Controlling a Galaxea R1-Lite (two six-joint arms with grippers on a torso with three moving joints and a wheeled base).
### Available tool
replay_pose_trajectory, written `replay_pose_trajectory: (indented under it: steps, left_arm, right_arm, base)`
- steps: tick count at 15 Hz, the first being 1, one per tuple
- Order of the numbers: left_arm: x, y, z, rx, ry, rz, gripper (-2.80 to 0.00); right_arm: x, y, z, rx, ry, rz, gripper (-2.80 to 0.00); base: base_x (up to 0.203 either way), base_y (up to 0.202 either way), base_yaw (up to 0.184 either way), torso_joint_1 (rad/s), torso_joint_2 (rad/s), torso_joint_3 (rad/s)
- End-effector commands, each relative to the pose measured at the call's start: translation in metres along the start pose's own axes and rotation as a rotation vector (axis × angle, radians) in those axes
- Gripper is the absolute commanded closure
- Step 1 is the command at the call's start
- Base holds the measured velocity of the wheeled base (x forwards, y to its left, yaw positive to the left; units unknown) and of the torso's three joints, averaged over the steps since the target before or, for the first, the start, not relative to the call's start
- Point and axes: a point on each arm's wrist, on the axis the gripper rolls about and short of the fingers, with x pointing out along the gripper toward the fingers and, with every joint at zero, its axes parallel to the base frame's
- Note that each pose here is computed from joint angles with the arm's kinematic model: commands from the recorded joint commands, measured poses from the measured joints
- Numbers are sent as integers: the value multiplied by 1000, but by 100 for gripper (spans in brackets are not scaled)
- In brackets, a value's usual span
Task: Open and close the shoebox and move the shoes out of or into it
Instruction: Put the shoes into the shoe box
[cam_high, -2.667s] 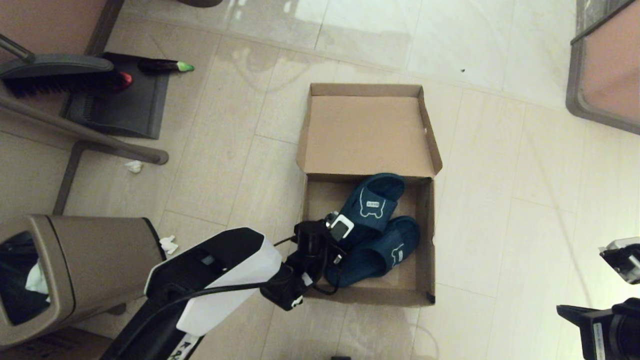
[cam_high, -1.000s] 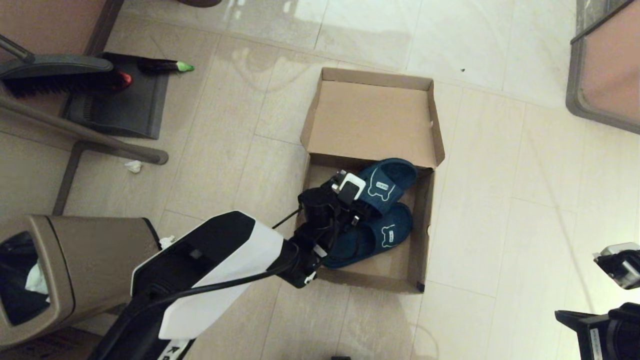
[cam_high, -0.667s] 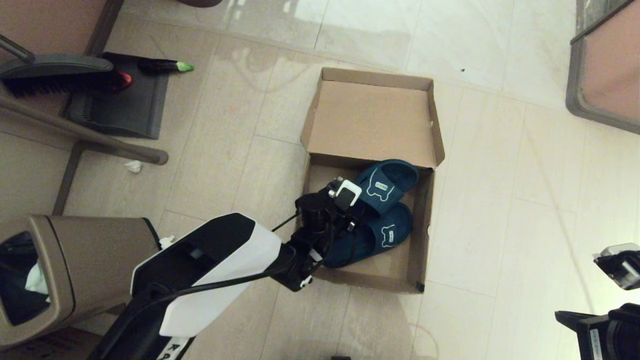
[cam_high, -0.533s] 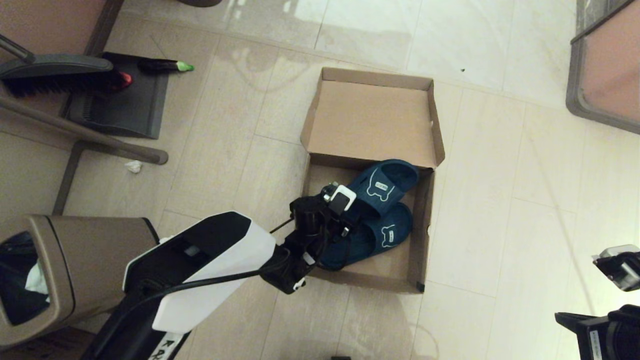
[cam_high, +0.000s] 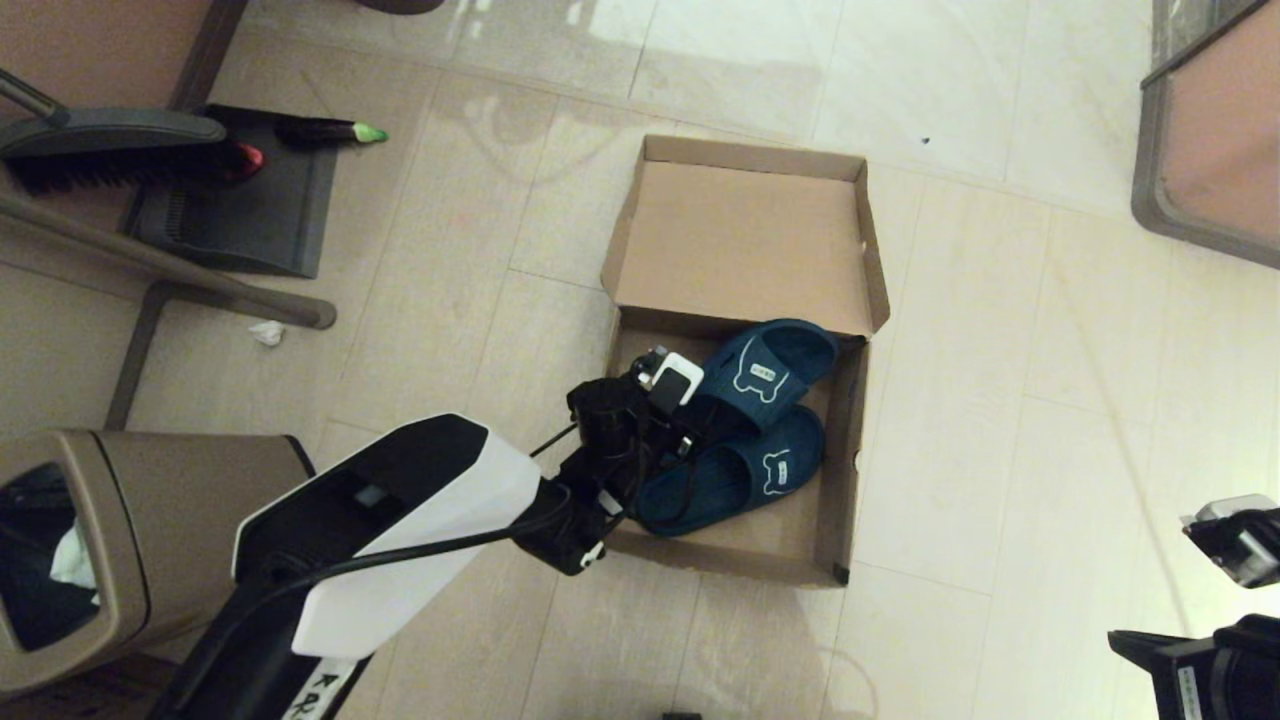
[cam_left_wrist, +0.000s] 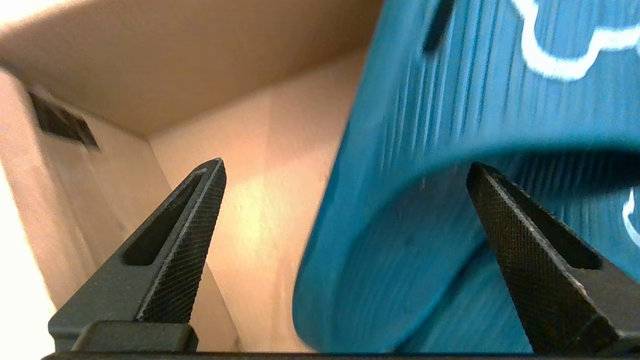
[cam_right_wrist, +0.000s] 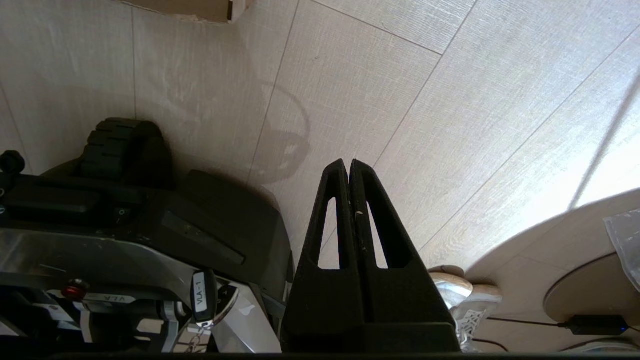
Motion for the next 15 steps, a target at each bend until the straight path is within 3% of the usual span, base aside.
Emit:
replay_pose_trajectory:
  steps: [1, 15]
  left_arm:
    - [2, -4, -6, 1, -12, 9, -280]
    - [15, -6, 3, -10, -89, 44, -280]
  right_arm:
    - [0, 0, 0, 0, 2, -1, 0]
    - [1, 0, -2, -1, 9, -2, 0]
  base:
    - [0, 0, 0, 0, 0, 0]
    - [0, 0, 0, 0, 0, 0]
